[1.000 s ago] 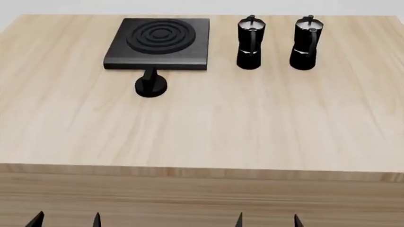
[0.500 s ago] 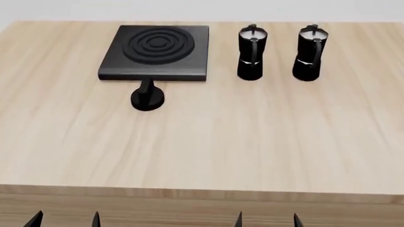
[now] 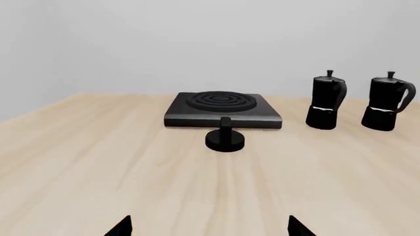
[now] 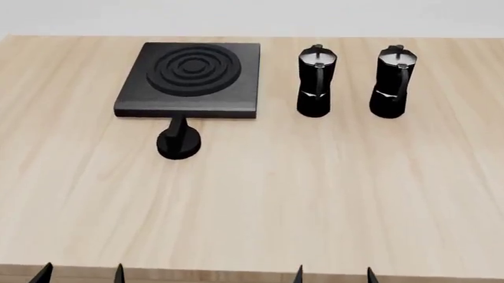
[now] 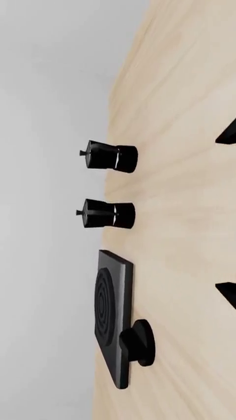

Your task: Put the right moka pot on the stove.

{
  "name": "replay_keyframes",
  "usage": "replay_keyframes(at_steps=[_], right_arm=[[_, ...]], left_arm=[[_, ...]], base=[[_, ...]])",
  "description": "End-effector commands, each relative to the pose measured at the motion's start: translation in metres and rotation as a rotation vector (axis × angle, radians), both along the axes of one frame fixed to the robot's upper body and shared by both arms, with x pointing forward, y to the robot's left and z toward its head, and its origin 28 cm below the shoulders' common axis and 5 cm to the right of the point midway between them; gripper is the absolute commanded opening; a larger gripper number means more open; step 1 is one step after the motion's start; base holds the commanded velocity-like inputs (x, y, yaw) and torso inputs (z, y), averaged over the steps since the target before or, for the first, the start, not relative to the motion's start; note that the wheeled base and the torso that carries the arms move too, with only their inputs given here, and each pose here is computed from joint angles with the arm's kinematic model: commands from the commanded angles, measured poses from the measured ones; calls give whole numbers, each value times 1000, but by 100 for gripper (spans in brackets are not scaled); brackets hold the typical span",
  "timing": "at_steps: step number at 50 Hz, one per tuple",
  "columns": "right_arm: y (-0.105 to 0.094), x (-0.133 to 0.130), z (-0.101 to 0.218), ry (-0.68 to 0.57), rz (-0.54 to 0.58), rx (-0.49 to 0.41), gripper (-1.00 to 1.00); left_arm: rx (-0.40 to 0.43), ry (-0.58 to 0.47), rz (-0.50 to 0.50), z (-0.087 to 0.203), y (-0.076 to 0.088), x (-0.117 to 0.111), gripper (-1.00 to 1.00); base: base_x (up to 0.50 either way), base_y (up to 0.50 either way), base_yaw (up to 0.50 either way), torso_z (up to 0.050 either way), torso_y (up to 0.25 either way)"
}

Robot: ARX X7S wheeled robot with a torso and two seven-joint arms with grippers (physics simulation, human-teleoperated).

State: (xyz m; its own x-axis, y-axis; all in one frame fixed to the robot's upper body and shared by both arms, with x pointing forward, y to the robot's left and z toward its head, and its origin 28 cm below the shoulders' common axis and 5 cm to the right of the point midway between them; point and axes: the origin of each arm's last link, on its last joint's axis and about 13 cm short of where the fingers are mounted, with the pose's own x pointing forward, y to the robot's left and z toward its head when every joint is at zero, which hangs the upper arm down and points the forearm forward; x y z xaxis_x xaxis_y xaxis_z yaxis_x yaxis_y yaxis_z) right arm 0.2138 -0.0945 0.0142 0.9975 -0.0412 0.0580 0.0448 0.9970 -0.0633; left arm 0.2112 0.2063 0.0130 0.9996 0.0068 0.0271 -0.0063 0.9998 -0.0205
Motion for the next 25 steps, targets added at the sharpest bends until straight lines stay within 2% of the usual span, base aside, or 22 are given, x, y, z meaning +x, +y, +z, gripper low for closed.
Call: replay_keyframes(at_steps=[1, 25], right_arm=[[0, 0, 0, -2, -1, -6, 100], [1, -1, 0, -1, 2, -12, 100]], left_arm=[[2, 0, 1, -1, 0, 0, 100], [-1, -3, 3, 0, 0, -1, 100]], base=[[207, 0, 0, 0, 0], [192, 0, 0, 0, 0]])
